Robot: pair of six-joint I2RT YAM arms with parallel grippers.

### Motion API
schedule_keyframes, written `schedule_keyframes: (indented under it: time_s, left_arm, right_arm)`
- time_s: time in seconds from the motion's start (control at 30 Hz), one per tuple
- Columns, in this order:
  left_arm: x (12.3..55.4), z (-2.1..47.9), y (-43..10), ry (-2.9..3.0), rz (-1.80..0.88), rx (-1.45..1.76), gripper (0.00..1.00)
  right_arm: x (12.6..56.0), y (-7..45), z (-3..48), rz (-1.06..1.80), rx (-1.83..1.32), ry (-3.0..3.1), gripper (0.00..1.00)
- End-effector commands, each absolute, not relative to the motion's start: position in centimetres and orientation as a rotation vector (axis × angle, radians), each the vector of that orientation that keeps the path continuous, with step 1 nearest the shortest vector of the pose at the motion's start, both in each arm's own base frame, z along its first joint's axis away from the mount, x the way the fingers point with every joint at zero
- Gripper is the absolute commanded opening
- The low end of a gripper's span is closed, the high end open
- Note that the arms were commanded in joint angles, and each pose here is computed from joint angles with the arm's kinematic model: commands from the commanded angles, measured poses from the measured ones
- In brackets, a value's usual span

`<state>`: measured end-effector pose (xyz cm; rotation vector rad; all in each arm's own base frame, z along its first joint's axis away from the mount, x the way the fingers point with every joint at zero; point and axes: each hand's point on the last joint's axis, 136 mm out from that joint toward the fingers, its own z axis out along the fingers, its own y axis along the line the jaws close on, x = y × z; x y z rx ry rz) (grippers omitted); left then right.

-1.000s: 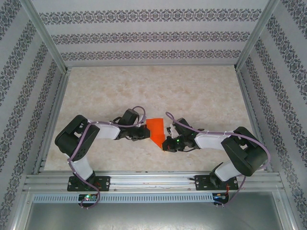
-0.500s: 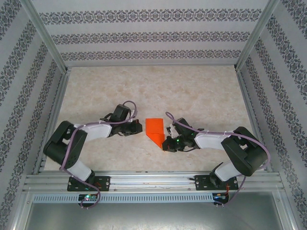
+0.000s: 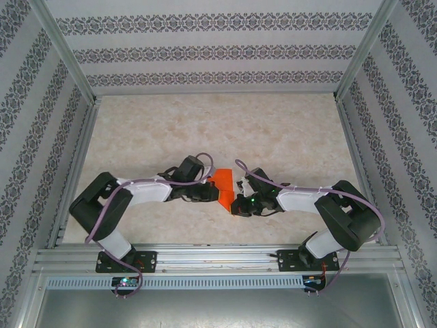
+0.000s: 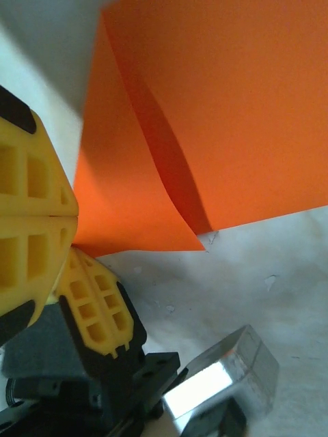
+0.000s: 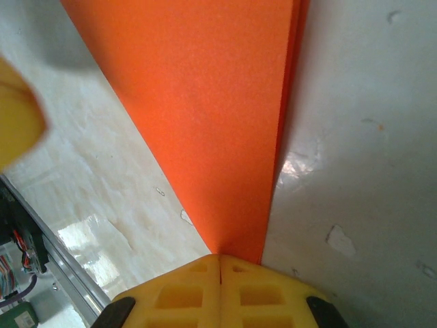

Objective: Fold a paper plane with a square sheet of paper (fold left side to right side)
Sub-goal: Third fold the triangle at the center of the table.

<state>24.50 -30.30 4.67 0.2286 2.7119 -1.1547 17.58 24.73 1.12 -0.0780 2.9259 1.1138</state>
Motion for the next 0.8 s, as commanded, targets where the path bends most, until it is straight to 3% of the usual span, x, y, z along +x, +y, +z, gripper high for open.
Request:
schedule_keyframes:
  time_s: [0.0,0.43,0.77]
  left_arm:
    - [26.0,6.2,-32.4,2.627,-1.23,0.243,0.0]
    - [24.8,0.5,-30.0,2.849,-1.036,0.097,0.0]
    - [24.4,-1.0,-28.7,2.907,-0.93,0.073,0.0]
  right_arm:
    - [15.0,20.0,-3.5,0.758,0.055,3.129,0.0]
    - [15.5,21.3,-2.3,0.836,0.03,3.099,0.0]
    - [14.4,21.0,-0.7,0.884,0.012,3.09,0.0]
